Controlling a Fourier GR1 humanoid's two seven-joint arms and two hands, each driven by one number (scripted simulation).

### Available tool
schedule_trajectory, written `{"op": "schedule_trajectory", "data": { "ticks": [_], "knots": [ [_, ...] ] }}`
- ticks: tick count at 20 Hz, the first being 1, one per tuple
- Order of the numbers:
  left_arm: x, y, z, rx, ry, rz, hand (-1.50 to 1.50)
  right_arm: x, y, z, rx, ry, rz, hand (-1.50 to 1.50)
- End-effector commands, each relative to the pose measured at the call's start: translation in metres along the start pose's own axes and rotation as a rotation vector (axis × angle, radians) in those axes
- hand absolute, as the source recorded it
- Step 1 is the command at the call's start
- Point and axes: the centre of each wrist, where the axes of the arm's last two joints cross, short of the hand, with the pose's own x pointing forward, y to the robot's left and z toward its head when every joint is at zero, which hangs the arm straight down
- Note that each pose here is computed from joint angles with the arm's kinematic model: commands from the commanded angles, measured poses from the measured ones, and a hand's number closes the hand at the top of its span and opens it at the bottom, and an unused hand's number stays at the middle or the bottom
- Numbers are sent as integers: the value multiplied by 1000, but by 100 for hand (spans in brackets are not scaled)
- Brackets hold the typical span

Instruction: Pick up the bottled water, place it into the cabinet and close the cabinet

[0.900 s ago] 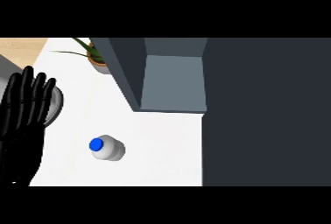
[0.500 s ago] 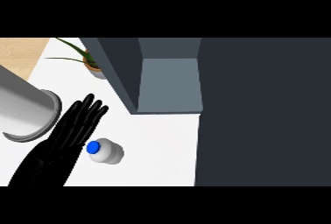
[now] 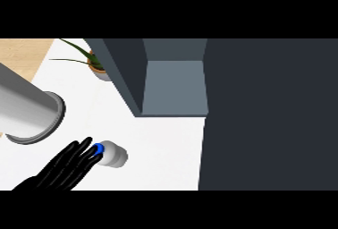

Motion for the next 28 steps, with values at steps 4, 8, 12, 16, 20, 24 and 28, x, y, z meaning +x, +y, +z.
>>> {"op": "schedule_trajectory", "data": {
  "ticks": [4,8,12,16,20,24,28],
  "knots": [
    [2,15,44,-13,30,20,-150,-3,-1,30,-15,7,-46,-150],
    [12,32,44,-10,22,13,-150,-9,-8,25,-13,22,-39,-150],
    [-1,33,55,16,38,0,-150,-10,3,20,4,14,-24,-150],
    [-20,48,64,6,11,-2,-150,-19,-14,32,2,8,-25,-150],
    [-11,75,53,46,-23,-21,-150,-17,6,49,6,3,-19,-150],
    [-15,78,46,75,-12,6,-150,-21,13,48,6,-8,-10,-150],
    [-35,86,60,96,-15,-18,-150,-20,-4,38,-7,4,-9,-150]
  ]
}}
